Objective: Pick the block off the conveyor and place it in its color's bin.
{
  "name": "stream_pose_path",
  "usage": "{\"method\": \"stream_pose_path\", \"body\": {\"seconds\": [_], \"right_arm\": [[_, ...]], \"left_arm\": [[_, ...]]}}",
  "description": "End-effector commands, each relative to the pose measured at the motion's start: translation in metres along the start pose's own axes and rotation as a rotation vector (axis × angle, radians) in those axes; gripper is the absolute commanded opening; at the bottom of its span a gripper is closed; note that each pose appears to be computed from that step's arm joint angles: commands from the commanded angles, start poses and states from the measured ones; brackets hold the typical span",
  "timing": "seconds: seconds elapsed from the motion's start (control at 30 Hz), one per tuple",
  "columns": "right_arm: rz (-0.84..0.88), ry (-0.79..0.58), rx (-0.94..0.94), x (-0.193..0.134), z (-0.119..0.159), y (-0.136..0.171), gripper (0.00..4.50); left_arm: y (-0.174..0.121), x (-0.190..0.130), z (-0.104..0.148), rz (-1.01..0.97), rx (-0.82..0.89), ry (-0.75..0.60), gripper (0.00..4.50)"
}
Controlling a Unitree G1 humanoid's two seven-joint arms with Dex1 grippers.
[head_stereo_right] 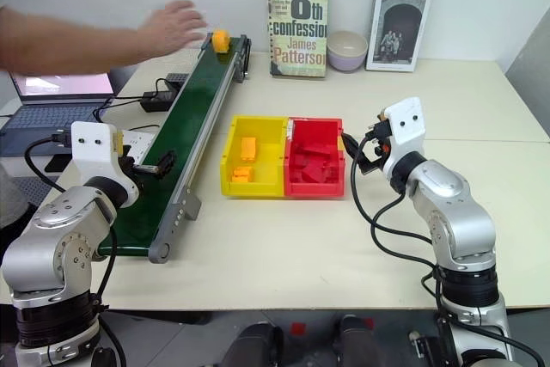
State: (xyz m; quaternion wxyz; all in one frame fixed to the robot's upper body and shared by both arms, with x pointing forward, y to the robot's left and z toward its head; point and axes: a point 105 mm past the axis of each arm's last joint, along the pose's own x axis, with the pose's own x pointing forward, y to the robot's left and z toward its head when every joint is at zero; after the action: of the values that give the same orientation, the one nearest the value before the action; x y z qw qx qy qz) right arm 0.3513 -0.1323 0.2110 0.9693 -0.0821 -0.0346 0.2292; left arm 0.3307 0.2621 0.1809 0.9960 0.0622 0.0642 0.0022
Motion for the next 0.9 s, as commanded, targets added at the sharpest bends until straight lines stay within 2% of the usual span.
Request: {"method": "stream_pose_path", "body": {"seconds": [0.03,0.53,0.73,0.9], "right_arm": [[-0.001,-0.055,-0.027,-0.004,0.018,-0.004,4.5],[0.031,-0.052,-0.034,-0.001,0.02,-0.006,4.5],[0.232,-0.109,-0.029,0.003,0.037,0.015,4.5],[0.522,-0.172,-0.014,-0.001,0.052,0.044,4.5]], "left_arm": [[-0.005,-0.005,0.01,-0.031,0.027,-0.032,4.45],[-0.009,-0.012,0.01,-0.03,-0.014,-0.047,4.45],[-0.006,-0.013,0.011,0.015,-0.067,-0.088,4.45],[-0.01,-0.005,0.013,0.022,-0.104,-0.143,4.45]]}}
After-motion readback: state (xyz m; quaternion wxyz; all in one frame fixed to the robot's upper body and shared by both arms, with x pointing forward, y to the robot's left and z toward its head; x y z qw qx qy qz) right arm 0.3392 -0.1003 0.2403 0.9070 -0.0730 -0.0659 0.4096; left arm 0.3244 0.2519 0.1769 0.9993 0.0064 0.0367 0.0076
